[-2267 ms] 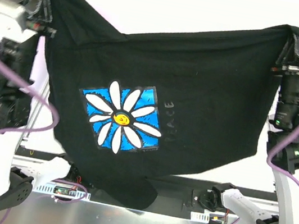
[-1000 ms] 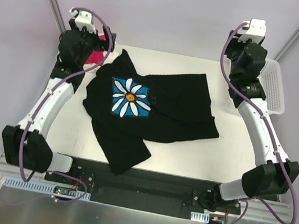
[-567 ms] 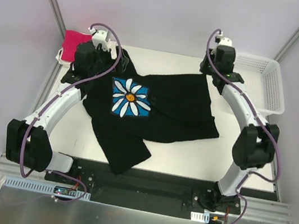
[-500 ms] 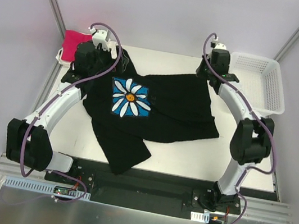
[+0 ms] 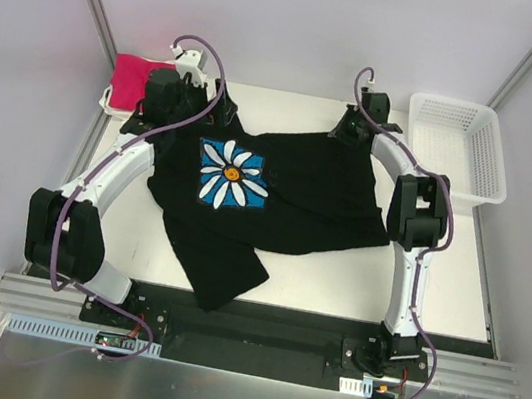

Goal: Fold and stack the t-shirts
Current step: Flatten out the tshirt

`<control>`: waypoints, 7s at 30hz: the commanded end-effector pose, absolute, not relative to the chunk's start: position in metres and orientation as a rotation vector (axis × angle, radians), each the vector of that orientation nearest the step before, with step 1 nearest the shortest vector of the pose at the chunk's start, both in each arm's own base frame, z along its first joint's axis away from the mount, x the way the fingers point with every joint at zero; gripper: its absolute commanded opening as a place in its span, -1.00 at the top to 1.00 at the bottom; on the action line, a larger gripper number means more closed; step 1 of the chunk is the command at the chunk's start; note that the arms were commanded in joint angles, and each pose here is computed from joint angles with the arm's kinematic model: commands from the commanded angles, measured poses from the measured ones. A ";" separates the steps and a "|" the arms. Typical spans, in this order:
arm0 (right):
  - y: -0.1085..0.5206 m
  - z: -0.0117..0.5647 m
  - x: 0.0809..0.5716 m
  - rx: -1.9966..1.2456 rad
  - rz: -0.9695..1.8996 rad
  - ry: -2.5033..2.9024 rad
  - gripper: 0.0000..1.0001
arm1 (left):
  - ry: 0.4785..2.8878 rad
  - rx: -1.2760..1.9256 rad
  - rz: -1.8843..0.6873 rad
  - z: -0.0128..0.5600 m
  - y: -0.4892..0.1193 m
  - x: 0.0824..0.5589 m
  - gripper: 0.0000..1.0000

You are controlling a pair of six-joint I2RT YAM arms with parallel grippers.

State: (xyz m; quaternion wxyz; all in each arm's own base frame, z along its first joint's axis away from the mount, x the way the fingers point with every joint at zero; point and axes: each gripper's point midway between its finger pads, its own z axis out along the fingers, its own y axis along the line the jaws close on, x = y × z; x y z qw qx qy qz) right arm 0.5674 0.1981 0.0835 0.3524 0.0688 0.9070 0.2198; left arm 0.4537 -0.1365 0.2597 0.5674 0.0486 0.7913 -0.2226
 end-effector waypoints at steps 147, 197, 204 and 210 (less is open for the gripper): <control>0.138 0.139 0.469 0.549 1.142 2.108 0.12 | 2.303 0.406 -0.972 0.141 -0.235 0.213 -0.98; 0.121 0.226 0.511 0.310 1.180 2.004 0.04 | 2.496 0.472 -0.869 0.100 -0.223 0.139 -0.98; 0.141 0.166 0.427 0.322 1.120 2.113 -0.02 | 2.410 0.503 -0.868 0.123 -0.228 0.150 -0.98; 0.108 0.094 0.395 0.552 1.078 2.180 -0.04 | 2.332 0.551 -0.914 0.148 -0.236 0.153 -0.99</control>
